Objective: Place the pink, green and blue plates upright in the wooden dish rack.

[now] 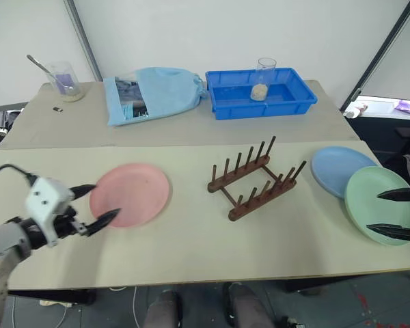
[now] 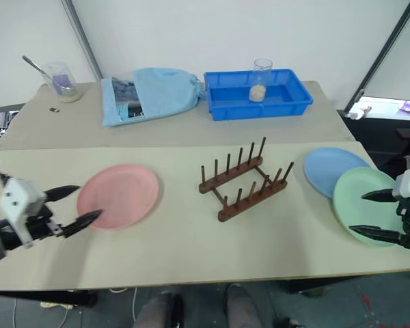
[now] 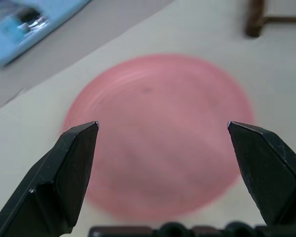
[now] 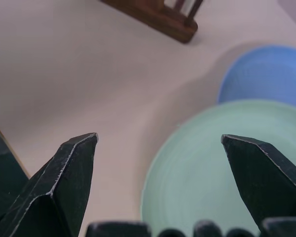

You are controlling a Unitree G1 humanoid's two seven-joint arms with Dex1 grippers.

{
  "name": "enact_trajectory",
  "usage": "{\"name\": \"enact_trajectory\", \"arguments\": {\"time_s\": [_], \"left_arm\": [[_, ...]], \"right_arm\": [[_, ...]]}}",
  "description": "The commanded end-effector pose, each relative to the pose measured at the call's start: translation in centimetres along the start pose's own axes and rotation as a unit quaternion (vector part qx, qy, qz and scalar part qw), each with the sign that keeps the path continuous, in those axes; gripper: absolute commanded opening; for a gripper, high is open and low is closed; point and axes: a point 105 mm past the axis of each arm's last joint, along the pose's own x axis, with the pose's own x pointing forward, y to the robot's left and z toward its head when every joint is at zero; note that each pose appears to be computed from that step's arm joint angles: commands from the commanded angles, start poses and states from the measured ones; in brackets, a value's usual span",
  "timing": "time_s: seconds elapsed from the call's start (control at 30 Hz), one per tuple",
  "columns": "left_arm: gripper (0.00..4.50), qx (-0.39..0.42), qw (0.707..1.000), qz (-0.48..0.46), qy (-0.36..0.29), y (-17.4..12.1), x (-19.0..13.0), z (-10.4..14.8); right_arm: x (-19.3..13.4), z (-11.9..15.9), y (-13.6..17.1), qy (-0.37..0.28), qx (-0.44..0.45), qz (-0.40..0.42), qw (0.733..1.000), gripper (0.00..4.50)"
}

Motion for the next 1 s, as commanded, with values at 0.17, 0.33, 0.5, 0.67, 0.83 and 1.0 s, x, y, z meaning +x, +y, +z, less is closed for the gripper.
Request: {"name": "enact_trajectory", "arguments": {"time_s": [0.17, 0.33, 0.5, 0.67, 0.83, 1.0], "left_arm": [[4.50, -0.008, 0.990, -0.130, -0.058, -7.6, 8.1, 2.3], [4.50, -0.013, 0.988, -0.135, -0.076, -10.5, 11.9, 1.8], [4.50, -0.026, 0.986, -0.144, -0.080, -13.1, 15.1, 1.0], [4.50, -0.032, 0.990, -0.109, -0.082, -14.4, 18.7, 0.6], [4.24, -0.047, 0.992, -0.088, -0.079, -14.8, 20.6, 0.3], [2.21, -0.059, 0.990, -0.098, -0.083, -15.7, 21.5, 0.5]], "right_arm": [[0.9, 6.8, 3.5, -0.090, -0.014, 0.028, 0.995, 4.46], [1.4, 9.2, 5.7, -0.117, -0.002, 0.047, 0.992, 4.46], [1.8, 9.6, 6.8, -0.120, 0.013, 0.058, 0.991, 4.46], [2.3, 9.8, 7.5, -0.125, 0.021, 0.070, 0.989, 4.46], [2.2, 9.7, 8.0, -0.124, 0.025, 0.072, 0.989, 4.48], [2.2, 9.5, 8.1, -0.124, 0.028, 0.067, 0.990, 4.50]]}}
